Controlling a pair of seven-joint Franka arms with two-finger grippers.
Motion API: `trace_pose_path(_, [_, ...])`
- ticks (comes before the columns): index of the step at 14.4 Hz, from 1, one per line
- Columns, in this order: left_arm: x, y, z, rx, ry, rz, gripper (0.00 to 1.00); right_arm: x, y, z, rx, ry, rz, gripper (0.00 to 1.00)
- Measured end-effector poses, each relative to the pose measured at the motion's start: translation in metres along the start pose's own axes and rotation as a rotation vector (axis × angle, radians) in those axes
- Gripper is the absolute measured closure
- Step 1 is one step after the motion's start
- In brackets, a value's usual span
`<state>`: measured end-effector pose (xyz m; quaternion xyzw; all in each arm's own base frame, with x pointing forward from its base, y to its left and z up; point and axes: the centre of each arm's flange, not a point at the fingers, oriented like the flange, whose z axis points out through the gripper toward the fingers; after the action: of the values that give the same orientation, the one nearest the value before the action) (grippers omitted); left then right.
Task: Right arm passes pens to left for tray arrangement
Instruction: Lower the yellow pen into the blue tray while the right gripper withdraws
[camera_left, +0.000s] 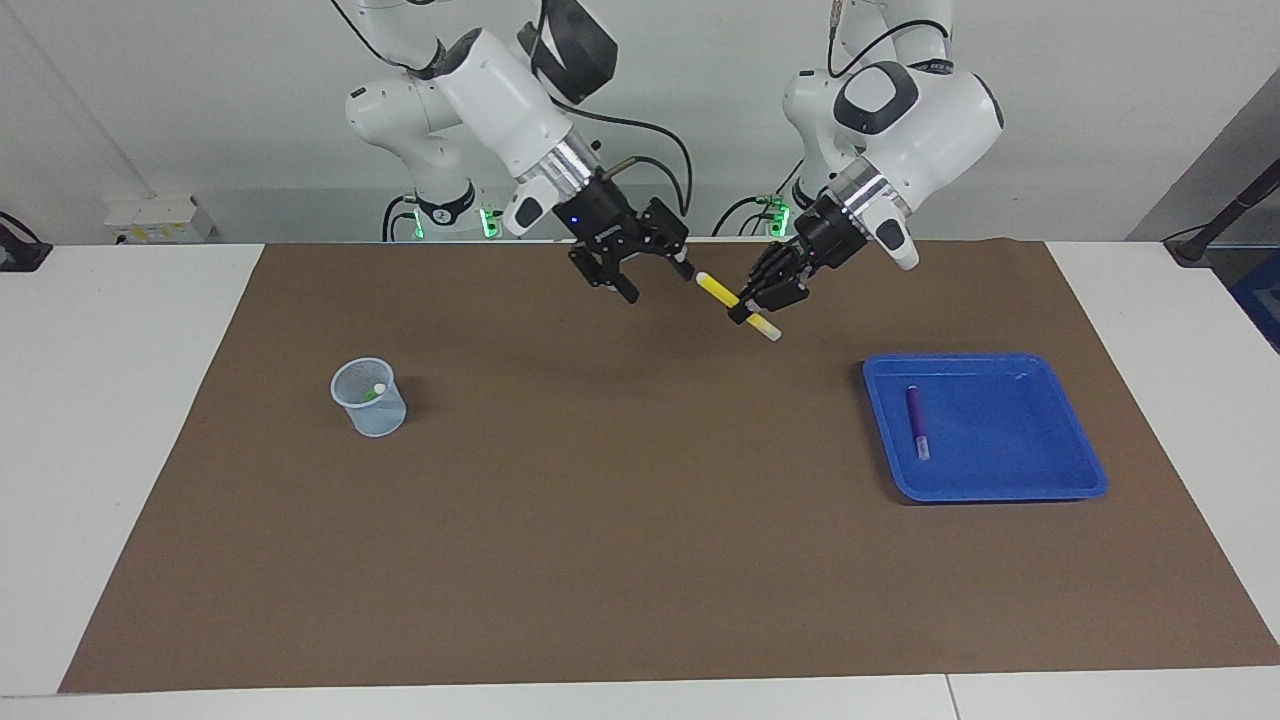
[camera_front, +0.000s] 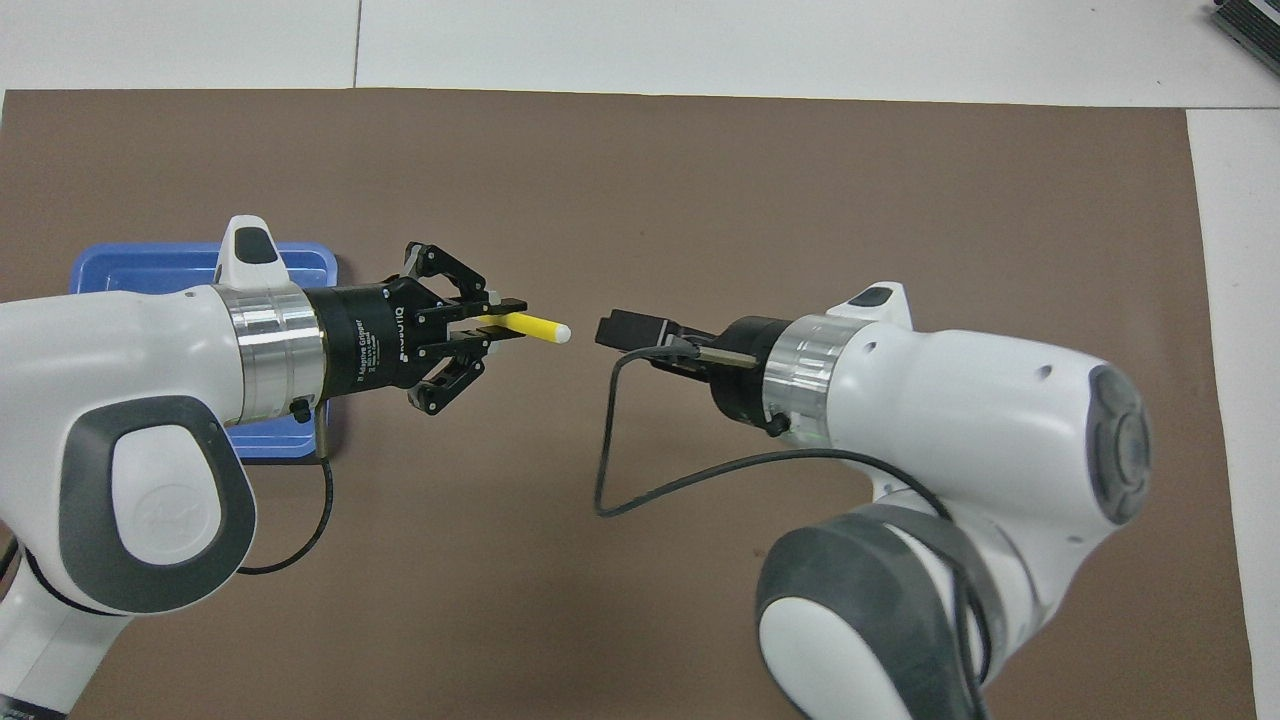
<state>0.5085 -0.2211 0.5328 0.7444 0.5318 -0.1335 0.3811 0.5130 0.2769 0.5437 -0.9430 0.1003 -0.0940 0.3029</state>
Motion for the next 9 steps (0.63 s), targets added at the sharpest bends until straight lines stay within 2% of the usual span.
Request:
trace_pose_path(5, [0.015, -0.005, -0.014, 0.157, 0.047, 0.230, 0.82, 0.046, 0.100, -0.041, -0.297, -0.151, -0.372, 0.00])
trace_pose_path(8, [0.033, -0.009, -0.029, 0.252, 0.051, 0.404, 0.82, 0.053, 0.141, -0.042, -0.493, -0.216, -0.578, 0.00])
trace_pose_path(9, [0.041, -0.010, -0.037, 0.286, 0.051, 0.460, 0.82, 0.053, 0.154, -0.038, -0.536, -0.235, -0.623, 0.00])
